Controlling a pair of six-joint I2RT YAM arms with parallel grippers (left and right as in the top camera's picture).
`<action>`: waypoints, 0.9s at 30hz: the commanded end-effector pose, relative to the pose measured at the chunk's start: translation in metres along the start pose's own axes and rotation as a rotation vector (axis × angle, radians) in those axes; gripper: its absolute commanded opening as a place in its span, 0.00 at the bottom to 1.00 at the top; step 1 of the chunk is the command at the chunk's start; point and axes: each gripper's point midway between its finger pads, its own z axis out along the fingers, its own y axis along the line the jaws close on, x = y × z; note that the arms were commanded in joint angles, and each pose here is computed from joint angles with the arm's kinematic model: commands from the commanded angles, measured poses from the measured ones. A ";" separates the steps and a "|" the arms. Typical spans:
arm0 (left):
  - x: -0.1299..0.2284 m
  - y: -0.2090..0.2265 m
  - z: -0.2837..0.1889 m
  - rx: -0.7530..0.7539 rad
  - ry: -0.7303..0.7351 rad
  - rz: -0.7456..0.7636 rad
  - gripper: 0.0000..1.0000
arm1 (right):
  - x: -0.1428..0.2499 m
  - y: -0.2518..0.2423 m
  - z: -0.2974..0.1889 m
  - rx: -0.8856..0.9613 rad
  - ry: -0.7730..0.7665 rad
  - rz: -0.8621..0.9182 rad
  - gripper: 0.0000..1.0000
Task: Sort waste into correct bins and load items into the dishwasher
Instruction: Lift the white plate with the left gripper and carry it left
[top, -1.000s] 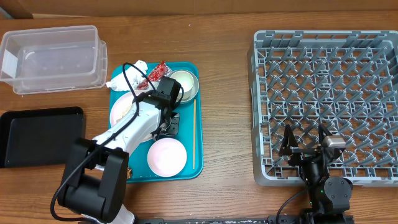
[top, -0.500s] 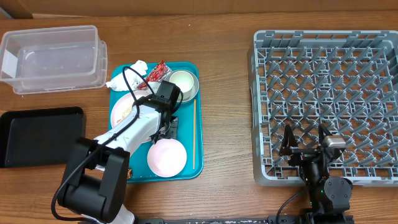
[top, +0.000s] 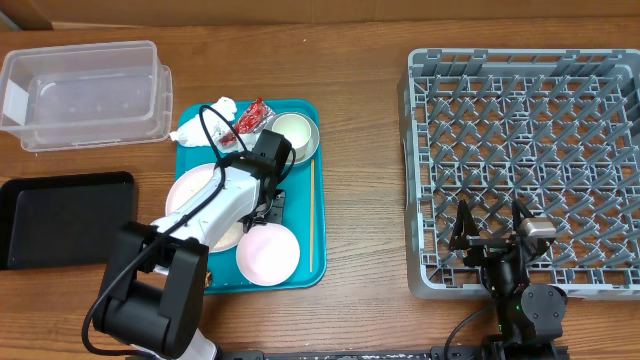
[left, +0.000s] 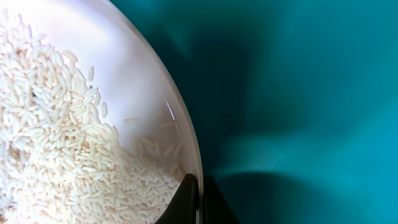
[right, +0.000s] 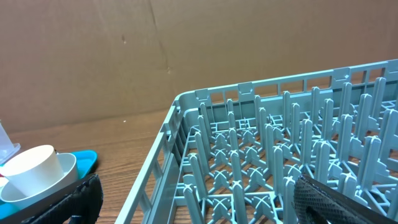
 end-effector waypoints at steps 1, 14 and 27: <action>-0.012 0.005 -0.012 -0.024 -0.023 -0.026 0.04 | 0.000 -0.004 0.000 0.016 -0.010 -0.006 1.00; -0.041 0.025 -0.071 -0.111 -0.053 -0.073 0.04 | 0.000 -0.004 0.000 0.016 -0.010 -0.006 1.00; -0.084 0.061 -0.143 -0.135 -0.170 -0.160 0.04 | 0.000 -0.004 0.000 0.016 -0.010 -0.006 1.00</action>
